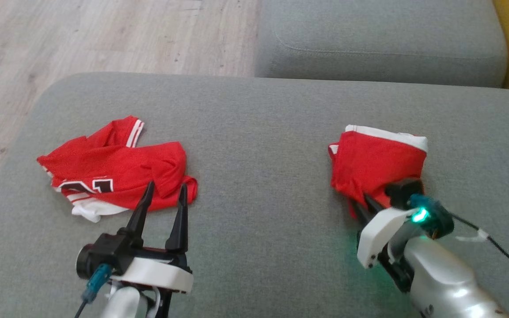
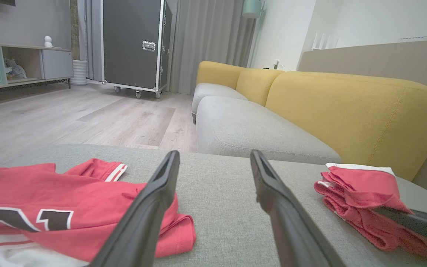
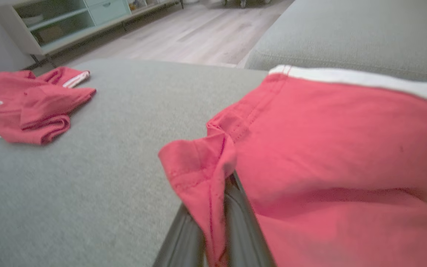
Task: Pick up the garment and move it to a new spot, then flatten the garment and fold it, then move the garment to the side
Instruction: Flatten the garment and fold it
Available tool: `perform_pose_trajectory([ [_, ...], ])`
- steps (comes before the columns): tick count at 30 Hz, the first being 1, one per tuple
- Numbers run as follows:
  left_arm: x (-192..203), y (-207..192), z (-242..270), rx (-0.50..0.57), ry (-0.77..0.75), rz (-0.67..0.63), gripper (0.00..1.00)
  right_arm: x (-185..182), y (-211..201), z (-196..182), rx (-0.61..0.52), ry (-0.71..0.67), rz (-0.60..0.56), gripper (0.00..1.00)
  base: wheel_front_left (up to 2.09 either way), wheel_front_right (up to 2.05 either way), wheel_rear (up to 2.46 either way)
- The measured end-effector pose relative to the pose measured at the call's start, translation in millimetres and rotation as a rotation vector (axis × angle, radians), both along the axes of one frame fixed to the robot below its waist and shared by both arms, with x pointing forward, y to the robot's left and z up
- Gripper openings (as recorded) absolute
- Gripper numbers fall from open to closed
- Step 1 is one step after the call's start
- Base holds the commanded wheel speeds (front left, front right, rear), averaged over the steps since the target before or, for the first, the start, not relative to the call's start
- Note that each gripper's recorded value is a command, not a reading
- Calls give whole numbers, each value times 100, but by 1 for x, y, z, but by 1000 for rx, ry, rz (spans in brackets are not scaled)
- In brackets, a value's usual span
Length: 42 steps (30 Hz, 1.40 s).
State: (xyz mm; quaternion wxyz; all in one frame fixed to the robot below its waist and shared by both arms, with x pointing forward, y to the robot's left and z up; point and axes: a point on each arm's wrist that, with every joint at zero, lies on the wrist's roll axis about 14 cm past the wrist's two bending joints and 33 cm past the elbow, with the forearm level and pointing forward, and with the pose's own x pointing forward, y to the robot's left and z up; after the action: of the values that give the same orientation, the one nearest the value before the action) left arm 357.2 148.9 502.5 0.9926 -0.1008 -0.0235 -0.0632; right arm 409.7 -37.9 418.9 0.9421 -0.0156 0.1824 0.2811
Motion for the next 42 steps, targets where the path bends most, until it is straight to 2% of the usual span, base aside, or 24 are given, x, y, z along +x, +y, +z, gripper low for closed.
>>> perform_pose_trajectory([
  [1, 1, -1, 0, -1, 1, 0, 100, -3, -2, -5, -20, 12, 7, 100, 0, 0, 0],
  [7, 6, -7, 0, -5, 0, -17, 100, -10, -3, -9, -89, -3, 59, 100, 0, 0, 0],
  [12, 12, -19, 6, -7, -15, -52, 100, 4, -10, 25, -2, -95, 8, 100, 0, 0, 0],
  [16, 20, -28, 16, -21, -46, -75, 100, 24, -47, 65, 88, -190, -121, 100, 0, 0, 0],
  [20, 26, -40, 23, -26, -65, -107, 100, 43, -106, 119, 155, -349, -291, 100, 0, 0, 0],
  [22, 30, -47, 27, -31, -78, -125, 100, 41, -139, 135, 154, -420, -381, 100, 0, 0, 0],
  [25, 36, -51, 34, -38, -98, -135, 100, 23, -174, 128, 129, -450, -500, 100, 0, 0, 0],
  [31, 42, -68, 28, -34, -83, -181, 100, -21, -184, 77, 112, -362, -632, 100, 0, 0, 0],
  [34, 43, -70, 24, -36, -74, -187, 100, -26, -191, 73, 91, -361, -655, 100, 0, 0, 0],
  [39, 44, -68, 15, -29, -51, -188, 100, -17, -181, 72, 88, -362, -628, 100, 0, 0, 0],
  [41, 45, -66, 9, -23, -36, -187, 100, -11, -174, 67, 87, -344, -609, 0, 0, 0, 0],
  [42, 45, -65, 6, -20, -28, -186, 100, -6, -170, 64, 87, -333, -599, 0, 0, 0, 0],
])
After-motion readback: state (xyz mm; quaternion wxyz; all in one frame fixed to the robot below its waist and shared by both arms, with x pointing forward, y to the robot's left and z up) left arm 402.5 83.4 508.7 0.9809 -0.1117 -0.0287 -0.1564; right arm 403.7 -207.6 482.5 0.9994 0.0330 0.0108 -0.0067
